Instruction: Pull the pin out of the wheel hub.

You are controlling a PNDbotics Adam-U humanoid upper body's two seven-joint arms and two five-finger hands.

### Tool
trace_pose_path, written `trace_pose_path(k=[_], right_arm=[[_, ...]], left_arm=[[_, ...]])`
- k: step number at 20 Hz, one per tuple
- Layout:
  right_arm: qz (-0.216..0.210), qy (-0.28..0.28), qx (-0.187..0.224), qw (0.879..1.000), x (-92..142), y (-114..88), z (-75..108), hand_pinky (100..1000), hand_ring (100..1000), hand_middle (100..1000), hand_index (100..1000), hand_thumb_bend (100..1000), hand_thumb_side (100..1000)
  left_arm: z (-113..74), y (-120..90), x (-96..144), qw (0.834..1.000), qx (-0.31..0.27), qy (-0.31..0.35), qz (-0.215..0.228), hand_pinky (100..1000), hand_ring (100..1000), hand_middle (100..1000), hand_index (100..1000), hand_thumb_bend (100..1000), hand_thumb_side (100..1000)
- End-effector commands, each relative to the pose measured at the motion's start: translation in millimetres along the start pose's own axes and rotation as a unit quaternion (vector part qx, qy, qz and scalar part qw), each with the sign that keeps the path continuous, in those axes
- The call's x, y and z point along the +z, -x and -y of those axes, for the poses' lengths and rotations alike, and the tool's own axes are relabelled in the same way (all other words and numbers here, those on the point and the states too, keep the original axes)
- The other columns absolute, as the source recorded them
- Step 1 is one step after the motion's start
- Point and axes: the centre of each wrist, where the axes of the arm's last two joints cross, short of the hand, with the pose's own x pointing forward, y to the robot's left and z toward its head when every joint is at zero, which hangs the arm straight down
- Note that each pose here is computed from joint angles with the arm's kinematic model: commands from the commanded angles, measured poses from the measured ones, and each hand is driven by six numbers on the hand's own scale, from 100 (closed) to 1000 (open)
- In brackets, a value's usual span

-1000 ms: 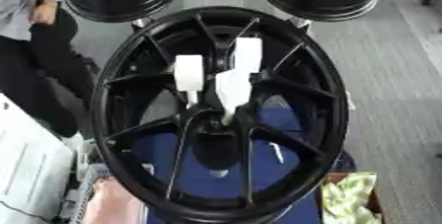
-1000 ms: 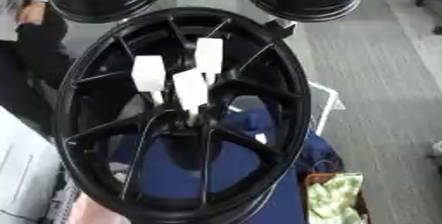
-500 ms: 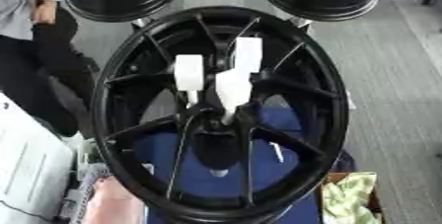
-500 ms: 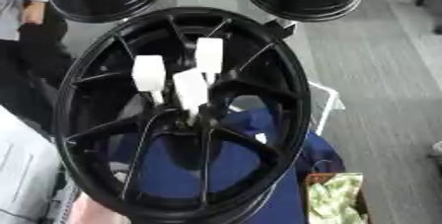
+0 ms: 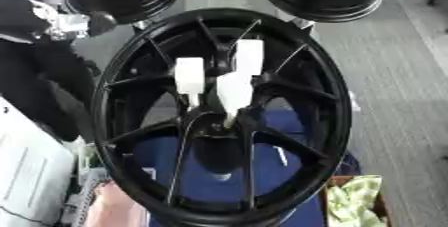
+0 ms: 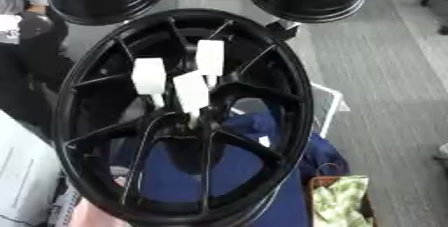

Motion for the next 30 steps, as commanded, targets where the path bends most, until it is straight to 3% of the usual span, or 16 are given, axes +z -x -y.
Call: trace_pose_path(k=[1, 10, 13, 24, 30], right_arm=[[0.016, 0.004, 0.014, 1.000, -3, -8, 8.7, 887, 750, 787, 845, 100, 529], [0.014, 0.001, 0.010, 1.000, -3, -8, 6.5, 887, 749, 786, 844, 100, 529], [0.014, 0.005, 0.011, 1.000, -3, -7, 7.3, 887, 750, 786, 844, 100, 527], [0.008, 0.023, 0.017, 1.000, -2, -2, 11.1, 887, 749, 784, 842, 100, 525], [0.006, 0.020, 0.013, 1.000, -2, 0, 8.9, 887, 748, 783, 842, 100, 525]], left_arm=[[-3.4, -7, 0, 1.000, -0.012, 0.020, -0.002, 766, 791, 746, 875, 487, 710], [-4.6, -22, -9, 1.000, -0.003, 0.028, 0.014, 763, 791, 749, 882, 503, 683], [-6.8, -33, -15, 0.999, -0.006, 0.038, 0.030, 776, 801, 762, 893, 540, 630], [-17.4, -74, -45, 0.994, -0.044, 0.077, 0.059, 793, 808, 776, 893, 575, 606], [-13.8, -81, -52, 0.992, -0.051, 0.094, 0.061, 799, 816, 785, 898, 597, 579]])
